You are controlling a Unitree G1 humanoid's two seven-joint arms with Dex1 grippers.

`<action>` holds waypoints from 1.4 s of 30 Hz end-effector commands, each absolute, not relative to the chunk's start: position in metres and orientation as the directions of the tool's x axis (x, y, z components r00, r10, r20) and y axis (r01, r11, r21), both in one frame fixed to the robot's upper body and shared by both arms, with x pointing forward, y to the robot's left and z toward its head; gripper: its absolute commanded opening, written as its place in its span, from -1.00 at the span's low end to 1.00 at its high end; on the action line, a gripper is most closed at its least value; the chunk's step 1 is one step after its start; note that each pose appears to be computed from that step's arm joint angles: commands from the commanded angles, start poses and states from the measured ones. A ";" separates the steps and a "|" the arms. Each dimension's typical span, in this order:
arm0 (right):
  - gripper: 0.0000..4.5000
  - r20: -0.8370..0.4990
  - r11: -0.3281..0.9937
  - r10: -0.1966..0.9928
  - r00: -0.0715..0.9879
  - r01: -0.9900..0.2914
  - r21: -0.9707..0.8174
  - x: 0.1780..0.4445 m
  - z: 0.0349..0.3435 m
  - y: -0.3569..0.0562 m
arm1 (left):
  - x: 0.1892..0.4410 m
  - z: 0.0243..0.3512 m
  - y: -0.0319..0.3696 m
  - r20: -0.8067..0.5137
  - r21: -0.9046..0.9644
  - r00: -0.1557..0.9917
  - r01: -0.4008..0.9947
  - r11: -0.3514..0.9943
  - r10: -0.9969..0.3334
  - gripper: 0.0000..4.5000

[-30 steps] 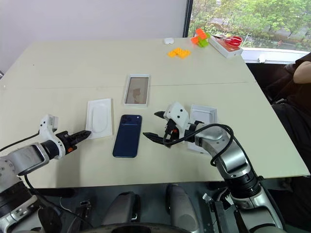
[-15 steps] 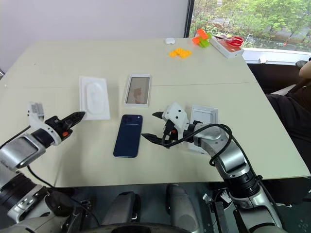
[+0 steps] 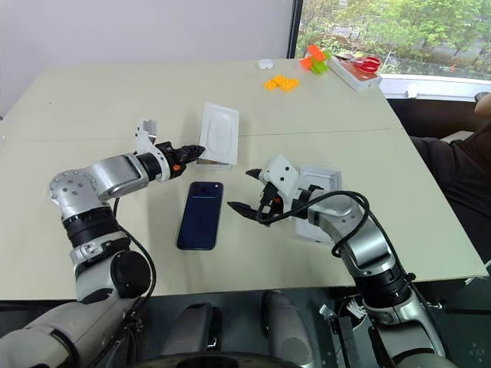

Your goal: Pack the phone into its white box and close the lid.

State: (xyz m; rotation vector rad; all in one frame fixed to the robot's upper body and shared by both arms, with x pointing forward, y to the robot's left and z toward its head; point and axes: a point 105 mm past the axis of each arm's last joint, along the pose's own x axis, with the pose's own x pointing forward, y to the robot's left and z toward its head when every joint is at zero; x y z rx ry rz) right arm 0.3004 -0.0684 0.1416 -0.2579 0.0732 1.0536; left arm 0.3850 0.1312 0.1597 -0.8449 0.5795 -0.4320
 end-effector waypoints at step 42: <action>1.00 -0.119 0.485 0.849 0.514 -0.850 -0.206 0.295 0.155 -0.064 | 0.415 0.168 0.148 -0.338 -0.749 0.762 0.137 0.648 -0.552 -0.99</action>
